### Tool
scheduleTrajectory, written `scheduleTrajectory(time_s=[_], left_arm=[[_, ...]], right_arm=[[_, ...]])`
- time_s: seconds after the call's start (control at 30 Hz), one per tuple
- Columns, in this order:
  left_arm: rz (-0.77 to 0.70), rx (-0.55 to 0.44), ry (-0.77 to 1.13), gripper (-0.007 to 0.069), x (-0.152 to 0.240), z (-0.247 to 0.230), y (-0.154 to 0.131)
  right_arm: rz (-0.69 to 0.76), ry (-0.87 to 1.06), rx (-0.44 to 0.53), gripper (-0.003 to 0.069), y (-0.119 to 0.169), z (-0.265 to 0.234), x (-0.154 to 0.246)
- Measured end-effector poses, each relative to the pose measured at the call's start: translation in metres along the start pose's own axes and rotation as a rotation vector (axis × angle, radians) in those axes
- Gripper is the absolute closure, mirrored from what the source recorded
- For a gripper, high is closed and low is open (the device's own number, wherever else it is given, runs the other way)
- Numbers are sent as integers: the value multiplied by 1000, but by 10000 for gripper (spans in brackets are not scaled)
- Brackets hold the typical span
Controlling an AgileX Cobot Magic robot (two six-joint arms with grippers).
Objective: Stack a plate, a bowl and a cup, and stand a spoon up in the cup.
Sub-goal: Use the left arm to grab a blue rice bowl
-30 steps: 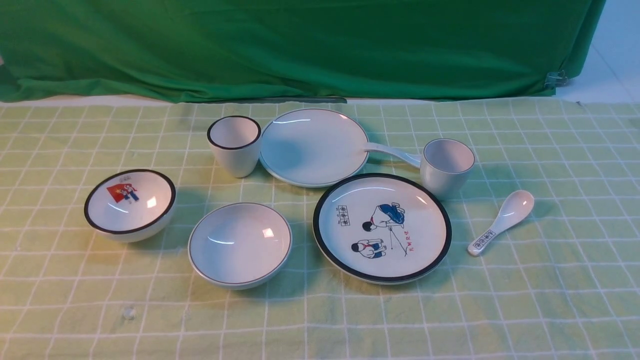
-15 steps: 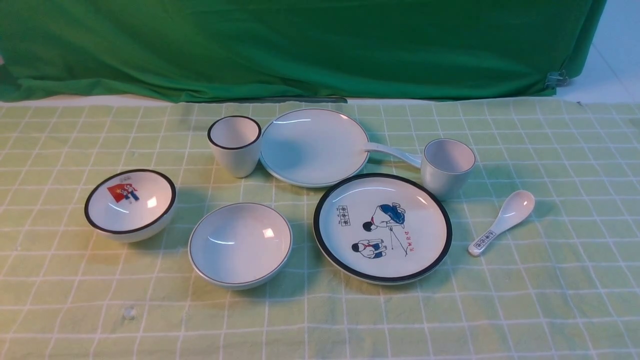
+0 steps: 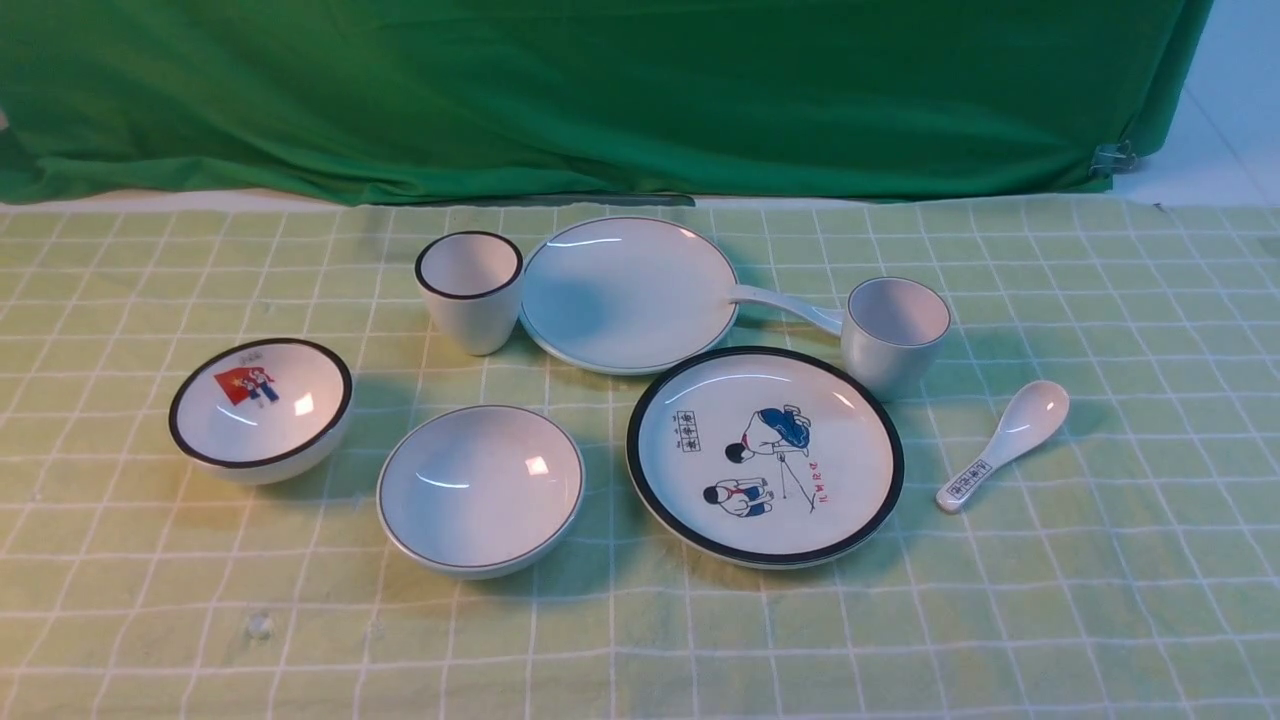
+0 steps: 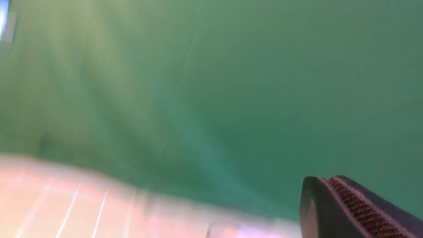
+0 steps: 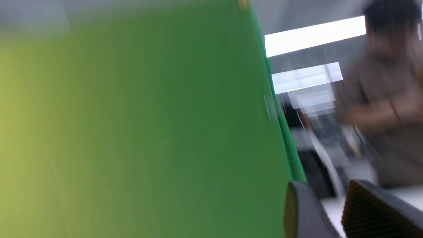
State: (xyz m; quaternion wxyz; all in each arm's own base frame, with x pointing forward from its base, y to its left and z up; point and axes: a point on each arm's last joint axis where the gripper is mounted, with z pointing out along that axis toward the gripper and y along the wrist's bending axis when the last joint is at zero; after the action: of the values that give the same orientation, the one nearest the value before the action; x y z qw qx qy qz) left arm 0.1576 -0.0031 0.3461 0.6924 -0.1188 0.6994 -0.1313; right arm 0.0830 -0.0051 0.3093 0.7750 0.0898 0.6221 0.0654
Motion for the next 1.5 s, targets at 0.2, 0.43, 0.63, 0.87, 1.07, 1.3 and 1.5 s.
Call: scheduleTrajectory(time_s=[0.2, 0.43, 0.63, 0.87, 1.07, 1.3, 1.5], left_arm=[[-62, -169, 562, 606, 45, 54, 12], [-87, -157, 1083, 579, 100, 82, 15], [-66, -125, 1157, 431, 123, 101, 11], [9, -85, 1171, 178, 146, 111, -13], [14, -150, 1091, 112, 150, 122, -8], [14, -173, 1080, 206, 167, 149, -5], [38, -176, 1103, 443, 178, 163, -3]], right_arm=[[-38, 498, 23, 435, 0, 40, 43], [-253, 1054, -199, 618, 27, 63, 86], [-315, 1267, -384, 640, 67, 84, 113], [-343, 1380, -480, 638, 90, 82, 130], [-347, 1377, -491, 636, 92, 82, 130], [-347, 1377, -495, 628, 93, 82, 130], [-346, 1376, -494, 622, 93, 82, 130]])
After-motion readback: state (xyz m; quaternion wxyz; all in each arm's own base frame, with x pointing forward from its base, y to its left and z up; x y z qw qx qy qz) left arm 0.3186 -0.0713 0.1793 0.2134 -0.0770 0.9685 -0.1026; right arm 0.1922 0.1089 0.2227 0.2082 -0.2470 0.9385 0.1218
